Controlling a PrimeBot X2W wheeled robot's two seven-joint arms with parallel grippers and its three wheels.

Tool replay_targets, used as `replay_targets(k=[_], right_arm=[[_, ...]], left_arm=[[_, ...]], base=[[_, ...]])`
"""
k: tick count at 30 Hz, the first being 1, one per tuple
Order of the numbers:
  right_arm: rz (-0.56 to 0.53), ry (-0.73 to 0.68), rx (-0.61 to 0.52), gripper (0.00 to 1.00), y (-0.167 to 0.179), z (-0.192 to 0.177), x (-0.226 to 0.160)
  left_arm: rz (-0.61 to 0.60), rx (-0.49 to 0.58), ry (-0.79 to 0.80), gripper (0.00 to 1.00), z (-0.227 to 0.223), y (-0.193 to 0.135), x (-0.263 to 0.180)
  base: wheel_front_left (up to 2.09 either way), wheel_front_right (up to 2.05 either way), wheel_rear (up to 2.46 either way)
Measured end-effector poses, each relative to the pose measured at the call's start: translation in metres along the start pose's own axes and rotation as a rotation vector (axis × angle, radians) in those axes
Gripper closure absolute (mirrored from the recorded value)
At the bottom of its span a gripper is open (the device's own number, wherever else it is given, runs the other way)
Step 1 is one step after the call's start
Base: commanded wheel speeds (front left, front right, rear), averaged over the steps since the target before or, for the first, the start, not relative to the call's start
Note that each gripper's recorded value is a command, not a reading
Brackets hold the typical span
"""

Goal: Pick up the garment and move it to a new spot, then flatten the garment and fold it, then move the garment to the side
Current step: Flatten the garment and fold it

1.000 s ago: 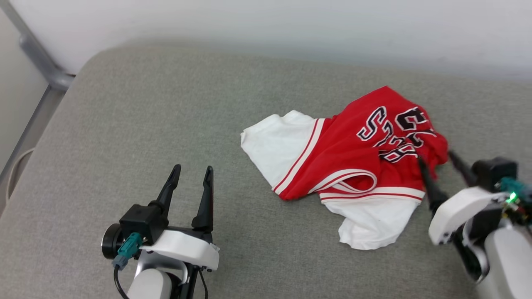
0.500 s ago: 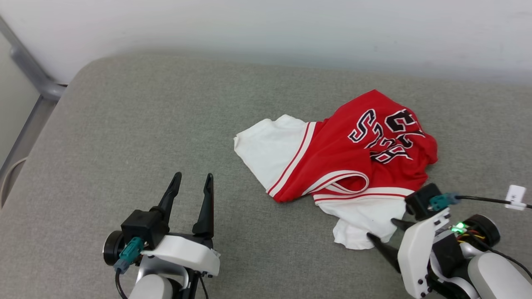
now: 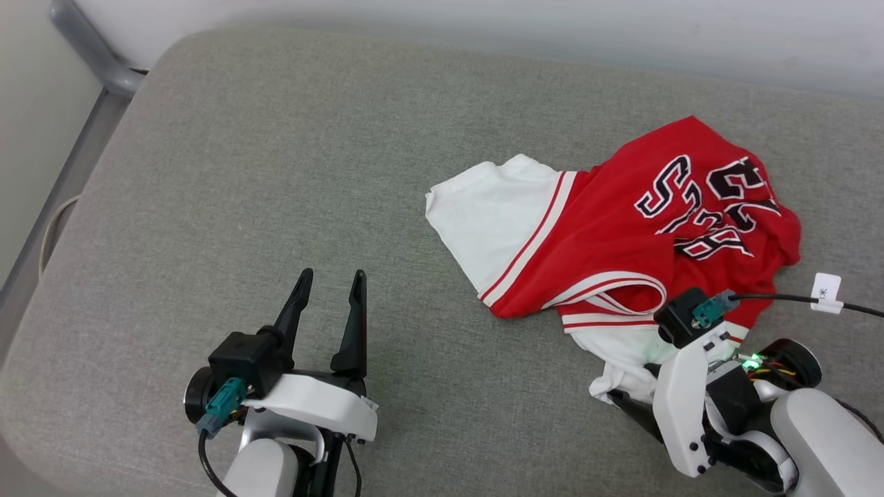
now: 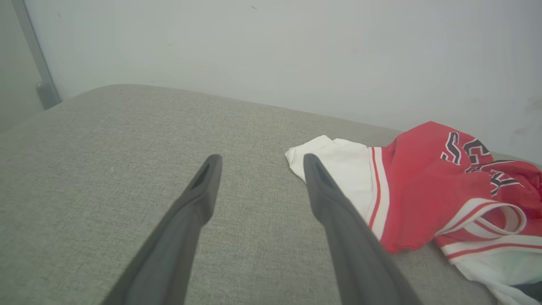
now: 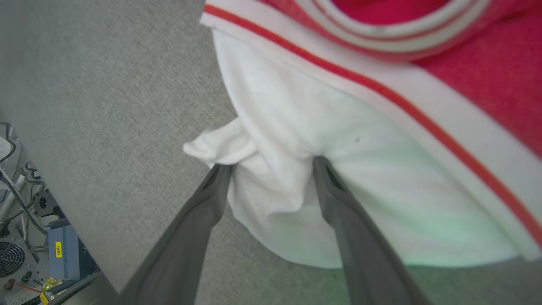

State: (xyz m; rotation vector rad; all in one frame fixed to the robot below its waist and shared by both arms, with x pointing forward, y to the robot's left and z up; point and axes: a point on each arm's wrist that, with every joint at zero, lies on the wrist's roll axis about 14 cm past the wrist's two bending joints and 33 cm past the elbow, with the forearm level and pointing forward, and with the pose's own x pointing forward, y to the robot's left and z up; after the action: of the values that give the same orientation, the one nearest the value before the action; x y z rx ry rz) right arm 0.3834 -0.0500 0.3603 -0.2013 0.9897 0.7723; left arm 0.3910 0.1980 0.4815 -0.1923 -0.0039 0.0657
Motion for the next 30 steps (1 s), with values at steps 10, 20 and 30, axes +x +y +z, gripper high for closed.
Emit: replay_targets(k=[10,20,30], right_arm=[[-0.021,-0.055,0.053,1.0,-0.007,0.006,-0.013],[-0.345,-0.257,0.17,1.0,-0.083,-0.001,-0.103],[-0.508,-0.218,0.453,1.0,-0.102,-0.093,-0.13]], left_arm=[[0.002,-0.005,-0.024,0.0,0.007,-0.001,0.0],[-0.075,-0.003,-0.054,0.0,0.017,-0.024,0.0],[-0.122,0.001,-0.057,0.0,0.019,-0.039,0.004]], base=[[0.0,0.0,0.0],[0.0,0.0,0.0],[0.0,0.0,0.0]])
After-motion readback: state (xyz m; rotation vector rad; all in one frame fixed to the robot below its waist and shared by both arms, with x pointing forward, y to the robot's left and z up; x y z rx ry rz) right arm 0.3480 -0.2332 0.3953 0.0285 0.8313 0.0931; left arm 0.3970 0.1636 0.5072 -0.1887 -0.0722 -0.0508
